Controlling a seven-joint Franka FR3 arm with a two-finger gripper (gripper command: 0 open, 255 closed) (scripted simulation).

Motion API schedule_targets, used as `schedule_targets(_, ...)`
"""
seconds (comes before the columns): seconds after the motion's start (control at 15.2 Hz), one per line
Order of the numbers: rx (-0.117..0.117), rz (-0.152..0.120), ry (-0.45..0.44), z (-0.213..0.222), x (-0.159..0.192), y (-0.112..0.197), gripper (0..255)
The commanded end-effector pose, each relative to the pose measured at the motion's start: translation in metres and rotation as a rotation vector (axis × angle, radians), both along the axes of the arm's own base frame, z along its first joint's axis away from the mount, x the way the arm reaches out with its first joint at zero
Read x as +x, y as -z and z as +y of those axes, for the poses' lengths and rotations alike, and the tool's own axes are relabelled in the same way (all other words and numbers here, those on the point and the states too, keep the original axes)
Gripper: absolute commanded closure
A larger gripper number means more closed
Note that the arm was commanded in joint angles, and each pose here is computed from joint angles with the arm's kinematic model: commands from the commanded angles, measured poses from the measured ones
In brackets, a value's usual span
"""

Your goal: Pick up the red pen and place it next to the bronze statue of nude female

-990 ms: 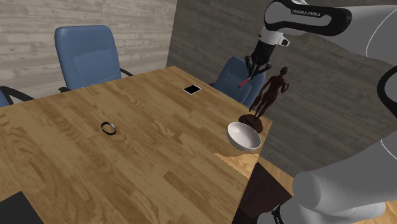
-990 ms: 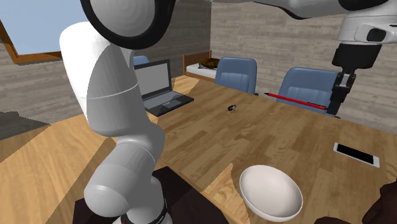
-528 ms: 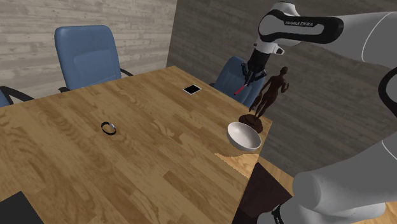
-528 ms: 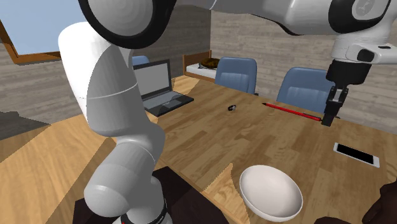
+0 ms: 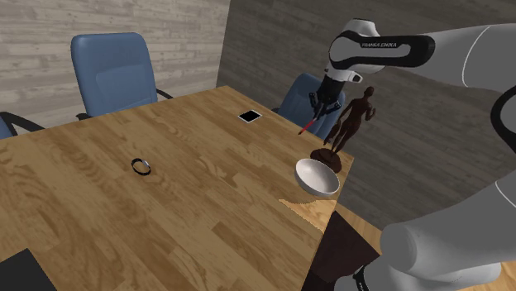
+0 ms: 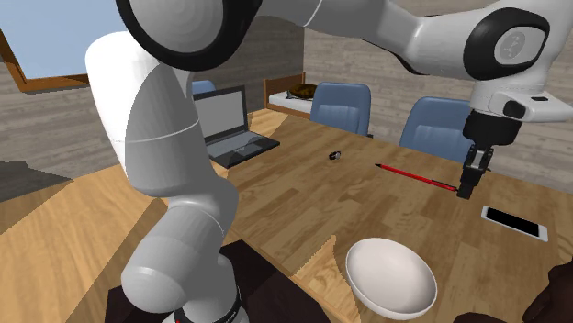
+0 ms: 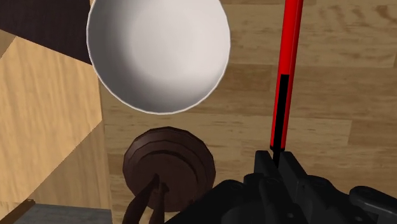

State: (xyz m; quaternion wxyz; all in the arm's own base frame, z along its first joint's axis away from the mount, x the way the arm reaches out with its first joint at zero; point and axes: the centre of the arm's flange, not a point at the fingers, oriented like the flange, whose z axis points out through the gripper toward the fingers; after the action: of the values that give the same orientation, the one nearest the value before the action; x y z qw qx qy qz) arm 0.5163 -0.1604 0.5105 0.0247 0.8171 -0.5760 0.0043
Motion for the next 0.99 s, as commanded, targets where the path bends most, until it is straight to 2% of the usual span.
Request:
schedule_targets(0.0,0.0,0.0,0.0,0.0,0.0,0.011,255)
schedule_targets(0.92,0.0,0.0,0.0,0.0,0.0,0.085,255)
